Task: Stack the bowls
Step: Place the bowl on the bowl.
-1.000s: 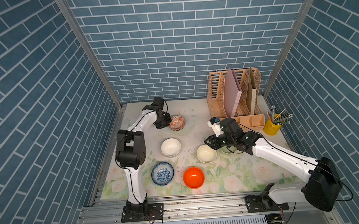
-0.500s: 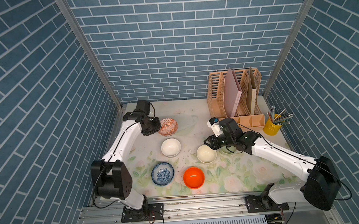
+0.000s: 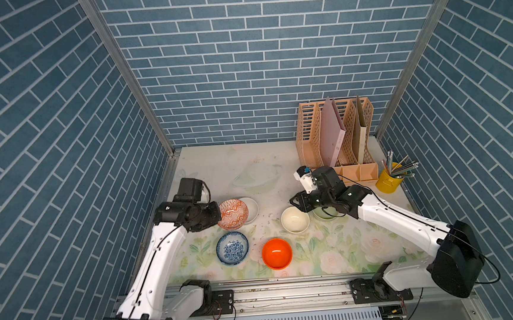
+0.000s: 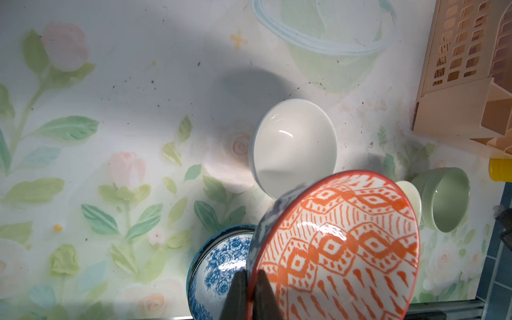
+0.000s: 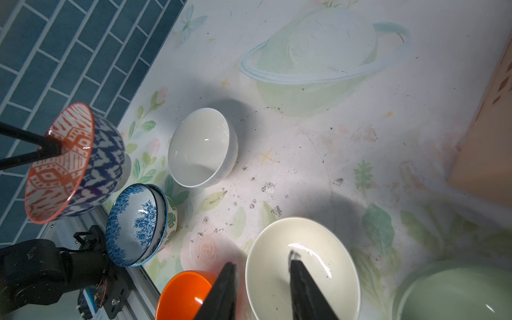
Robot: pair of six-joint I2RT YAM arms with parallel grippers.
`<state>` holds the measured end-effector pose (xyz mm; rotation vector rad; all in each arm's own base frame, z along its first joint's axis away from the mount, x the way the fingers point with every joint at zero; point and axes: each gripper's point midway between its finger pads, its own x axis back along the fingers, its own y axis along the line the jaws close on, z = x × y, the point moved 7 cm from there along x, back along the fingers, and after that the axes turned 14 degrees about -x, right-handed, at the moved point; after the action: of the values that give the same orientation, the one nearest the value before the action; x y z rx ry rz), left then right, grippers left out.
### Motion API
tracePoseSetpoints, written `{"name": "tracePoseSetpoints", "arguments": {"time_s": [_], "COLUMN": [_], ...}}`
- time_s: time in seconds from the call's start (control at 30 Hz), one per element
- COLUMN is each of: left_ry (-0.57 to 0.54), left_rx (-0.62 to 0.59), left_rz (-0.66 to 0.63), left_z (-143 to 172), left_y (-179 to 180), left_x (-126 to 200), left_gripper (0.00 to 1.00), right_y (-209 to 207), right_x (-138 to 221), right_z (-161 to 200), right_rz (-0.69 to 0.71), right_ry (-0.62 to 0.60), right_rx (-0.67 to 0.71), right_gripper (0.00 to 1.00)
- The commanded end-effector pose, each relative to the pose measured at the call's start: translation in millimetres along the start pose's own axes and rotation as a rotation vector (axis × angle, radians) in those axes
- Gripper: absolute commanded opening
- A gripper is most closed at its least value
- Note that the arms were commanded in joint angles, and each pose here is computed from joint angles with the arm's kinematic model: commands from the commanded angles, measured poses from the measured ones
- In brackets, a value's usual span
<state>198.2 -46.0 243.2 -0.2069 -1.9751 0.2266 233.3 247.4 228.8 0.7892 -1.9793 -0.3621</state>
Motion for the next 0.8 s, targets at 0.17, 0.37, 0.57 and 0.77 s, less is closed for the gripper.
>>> {"name": "tracePoseSetpoints", "arguments": {"time_s": [0.17, 0.37, 0.57, 0.77], "left_ry": [0.02, 0.047, 0.056, 0.044], "left_rx": [0.034, 0.037, 0.045, 0.06], "left_rz": [0.043, 0.021, 0.018, 0.02], "left_z": [34, 52, 64, 70], "left_y": [3, 9, 12, 14], "left_x": [-5, -12, -18, -20], "left_gripper": [0.0, 0.0, 0.0, 0.0], "right_y": [-1, -1, -4, -4], "right_x": [6, 8, 11, 9], "right_z": [1, 1, 5, 6], "right_rz": [0.012, 0.012, 0.034, 0.026], "right_ry": [-0.005, -0.005, -0.004, 0.001], "right_rx": [0.024, 0.024, 0.024, 0.019], "right_gripper": [0.36, 0.36, 0.36, 0.36]}}
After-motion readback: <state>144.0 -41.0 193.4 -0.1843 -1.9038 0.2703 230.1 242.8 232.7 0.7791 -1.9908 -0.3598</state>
